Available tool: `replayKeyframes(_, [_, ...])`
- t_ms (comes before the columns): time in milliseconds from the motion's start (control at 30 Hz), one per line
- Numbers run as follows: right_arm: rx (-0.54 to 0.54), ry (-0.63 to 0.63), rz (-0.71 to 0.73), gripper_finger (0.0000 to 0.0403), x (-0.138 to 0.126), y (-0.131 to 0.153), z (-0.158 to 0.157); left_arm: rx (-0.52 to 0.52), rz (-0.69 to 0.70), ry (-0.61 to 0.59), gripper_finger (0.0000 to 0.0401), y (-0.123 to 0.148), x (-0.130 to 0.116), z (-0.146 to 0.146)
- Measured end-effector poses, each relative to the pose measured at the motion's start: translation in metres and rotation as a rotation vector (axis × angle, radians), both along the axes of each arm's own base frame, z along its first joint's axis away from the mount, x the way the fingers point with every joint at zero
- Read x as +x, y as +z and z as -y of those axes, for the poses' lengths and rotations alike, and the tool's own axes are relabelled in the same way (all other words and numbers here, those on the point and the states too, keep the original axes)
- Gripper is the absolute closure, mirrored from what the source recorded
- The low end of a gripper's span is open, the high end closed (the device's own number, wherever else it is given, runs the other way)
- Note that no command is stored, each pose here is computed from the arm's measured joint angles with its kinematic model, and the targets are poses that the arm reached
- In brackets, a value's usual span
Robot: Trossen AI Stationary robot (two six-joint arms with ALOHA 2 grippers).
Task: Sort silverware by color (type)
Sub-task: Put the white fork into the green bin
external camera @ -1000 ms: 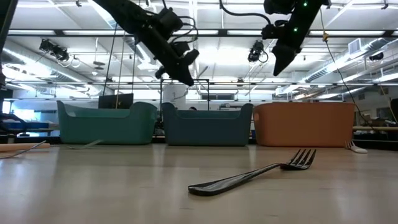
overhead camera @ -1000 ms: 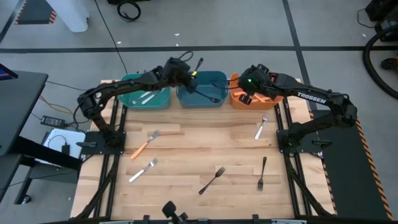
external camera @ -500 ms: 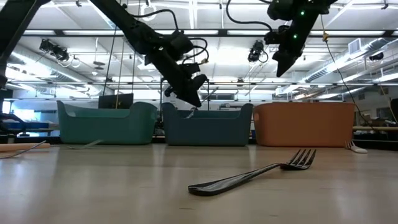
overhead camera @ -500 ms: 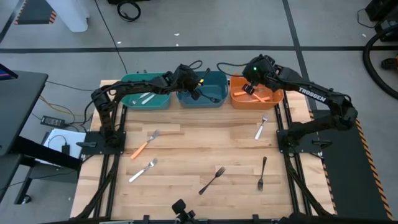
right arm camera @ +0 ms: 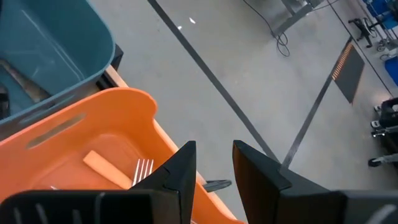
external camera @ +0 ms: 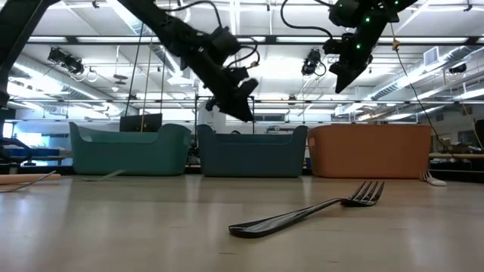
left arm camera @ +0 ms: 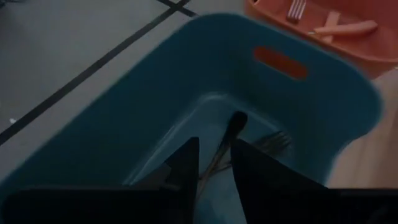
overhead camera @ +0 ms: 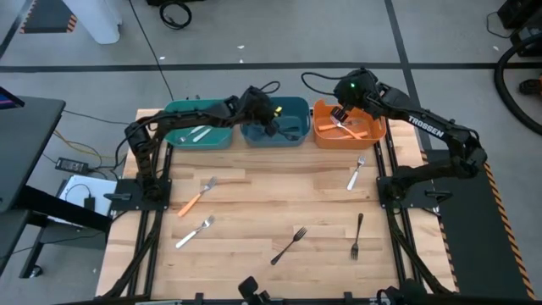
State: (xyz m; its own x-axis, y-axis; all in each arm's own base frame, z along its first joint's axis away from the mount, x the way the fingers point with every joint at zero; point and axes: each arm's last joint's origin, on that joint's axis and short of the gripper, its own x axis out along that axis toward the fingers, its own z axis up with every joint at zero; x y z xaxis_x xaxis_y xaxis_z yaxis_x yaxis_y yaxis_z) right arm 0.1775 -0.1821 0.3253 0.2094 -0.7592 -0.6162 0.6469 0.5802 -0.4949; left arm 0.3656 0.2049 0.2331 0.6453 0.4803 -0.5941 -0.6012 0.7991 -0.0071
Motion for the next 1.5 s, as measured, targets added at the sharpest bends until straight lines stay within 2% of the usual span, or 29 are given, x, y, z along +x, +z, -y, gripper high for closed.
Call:
replayKeyframes(200, [0.014, -0.008, 0.001, 0.0289, 0.000, -0.001, -0.001, -0.033, -0.142, -0.059, 0.0297, 0.046, 0.005, 0.010])
replayKeyframes(333, [0.069, -0.003, -0.034, 0.0289, -0.002, -0.005, -0.010, -0.064, -0.218, -0.094, 0.0297, 0.073, 0.004, 0.023])
replayKeyframes(400, [0.105, -0.013, -0.041, 0.0289, -0.004, -0.006, -0.017, -0.085, -0.264, -0.113, 0.0297, 0.078, 0.002, 0.032])
replayKeyframes(533, [0.175, -0.079, 0.005, 0.0289, -0.010, -0.005, -0.032, -0.135, -0.421, -0.173, 0.0297, 0.072, -0.005, 0.049])
replayKeyframes(633, [0.237, -0.182, 0.095, 0.0289, -0.015, -0.003, -0.043, -0.176, -0.520, -0.202, 0.0297, 0.063, -0.009, 0.059])
replayKeyframes(767, [0.412, -0.305, 0.202, 0.0289, -0.021, -0.007, -0.057, -0.219, -0.617, -0.231, 0.0297, 0.054, -0.014, 0.072])
replayKeyframes(867, [0.545, -0.379, 0.222, 0.0289, -0.023, -0.016, -0.065, -0.221, -0.642, -0.256, 0.0297, 0.053, -0.012, 0.082])
replayKeyframes(1033, [0.678, -0.506, 0.205, 0.0289, -0.023, -0.046, -0.077, -0.203, -0.642, -0.302, 0.0296, 0.053, -0.006, 0.098])
replayKeyframes(1233, [0.888, -0.580, 0.186, 0.0289, -0.025, -0.072, -0.091, -0.187, -0.639, -0.342, 0.0296, 0.054, -0.002, 0.113])
replayKeyframes(1300, [0.891, -0.607, 0.183, 0.0289, -0.025, -0.077, -0.094, -0.183, -0.640, -0.353, 0.0296, 0.054, -0.001, 0.117])
replayKeyframes(1500, [0.808, -0.765, 0.189, 0.0289, -0.029, -0.093, -0.099, -0.173, -0.643, -0.385, 0.0296, 0.054, 0.002, 0.129])
